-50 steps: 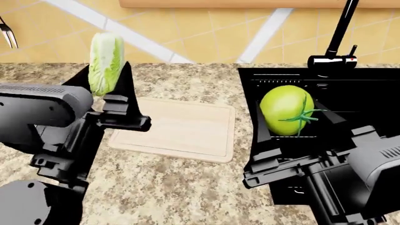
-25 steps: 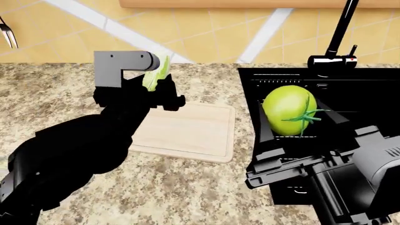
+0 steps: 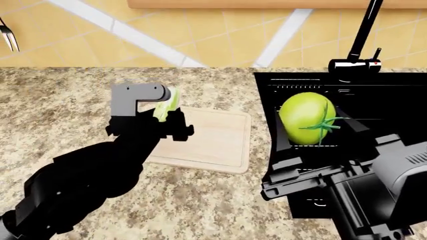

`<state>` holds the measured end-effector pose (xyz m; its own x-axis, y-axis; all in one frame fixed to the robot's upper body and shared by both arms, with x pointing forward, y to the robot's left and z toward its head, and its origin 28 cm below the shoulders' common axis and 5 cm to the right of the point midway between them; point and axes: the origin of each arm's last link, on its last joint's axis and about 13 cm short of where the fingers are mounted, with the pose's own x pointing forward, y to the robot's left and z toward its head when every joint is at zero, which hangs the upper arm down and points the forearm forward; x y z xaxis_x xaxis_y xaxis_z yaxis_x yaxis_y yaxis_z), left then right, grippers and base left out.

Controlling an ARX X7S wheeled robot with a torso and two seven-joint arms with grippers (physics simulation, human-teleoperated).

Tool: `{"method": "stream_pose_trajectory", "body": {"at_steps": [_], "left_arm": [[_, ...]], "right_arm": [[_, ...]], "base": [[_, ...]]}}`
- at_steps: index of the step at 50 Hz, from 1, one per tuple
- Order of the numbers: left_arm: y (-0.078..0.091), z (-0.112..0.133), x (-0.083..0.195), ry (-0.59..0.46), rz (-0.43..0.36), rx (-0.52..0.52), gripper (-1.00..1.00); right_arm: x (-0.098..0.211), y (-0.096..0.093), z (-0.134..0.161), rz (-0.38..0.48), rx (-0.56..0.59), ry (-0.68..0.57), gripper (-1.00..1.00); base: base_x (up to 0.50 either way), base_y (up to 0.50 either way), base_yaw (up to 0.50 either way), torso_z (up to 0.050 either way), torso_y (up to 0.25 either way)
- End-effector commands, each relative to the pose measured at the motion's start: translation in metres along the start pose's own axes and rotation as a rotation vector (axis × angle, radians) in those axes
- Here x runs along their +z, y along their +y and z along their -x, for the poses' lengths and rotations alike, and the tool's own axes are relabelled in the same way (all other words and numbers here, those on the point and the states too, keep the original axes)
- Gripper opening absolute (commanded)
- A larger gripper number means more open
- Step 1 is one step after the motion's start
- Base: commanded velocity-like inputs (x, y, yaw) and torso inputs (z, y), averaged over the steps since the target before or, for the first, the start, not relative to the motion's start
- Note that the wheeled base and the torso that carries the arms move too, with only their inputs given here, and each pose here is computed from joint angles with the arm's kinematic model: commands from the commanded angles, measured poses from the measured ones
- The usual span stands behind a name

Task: Pick the vegetables from the sink and place them on the cutting board.

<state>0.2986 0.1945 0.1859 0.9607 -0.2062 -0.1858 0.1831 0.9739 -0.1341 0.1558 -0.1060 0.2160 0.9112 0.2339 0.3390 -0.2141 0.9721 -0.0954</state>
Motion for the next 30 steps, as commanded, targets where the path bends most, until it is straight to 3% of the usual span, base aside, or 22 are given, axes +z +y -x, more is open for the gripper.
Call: {"method": "stream_pose_trajectory", "body": {"at_steps": [1,9,10,24,30], "left_arm": [[0.005,-0.004,-0.014,0.039,0.026,0.011,-1.0],[0.006,-0.004,-0.016,0.042,0.034,0.017,-1.0],[0.006,-0.004,-0.015,0.039,0.035,0.017,1.0],[0.004,0.0,-0.008,-0.002,0.038,0.015,1.0],[-0.004,0.028,0.016,-0.12,0.018,-0.021,1.0]], "right_arm": [[-0.001,0.0,-0.001,0.013,0.001,-0.001,-1.0],[-0.002,0.0,-0.002,0.011,0.001,0.004,-1.0],[-0.002,0.0,-0.002,0.011,0.001,0.004,-1.0],[-0.002,0.0,-0.002,0.004,0.002,0.003,-1.0],[-0.003,0.0,-0.002,0.004,0.003,0.005,-1.0]], "base": [[0.0,0.0,0.0,0.0,0.0],[0.0,0.0,0.0,0.0,0.0],[0.0,0.0,0.0,0.0,0.0],[0.0,0.0,0.0,0.0,0.0],[0.0,0.0,0.0,0.0,0.0]]}}
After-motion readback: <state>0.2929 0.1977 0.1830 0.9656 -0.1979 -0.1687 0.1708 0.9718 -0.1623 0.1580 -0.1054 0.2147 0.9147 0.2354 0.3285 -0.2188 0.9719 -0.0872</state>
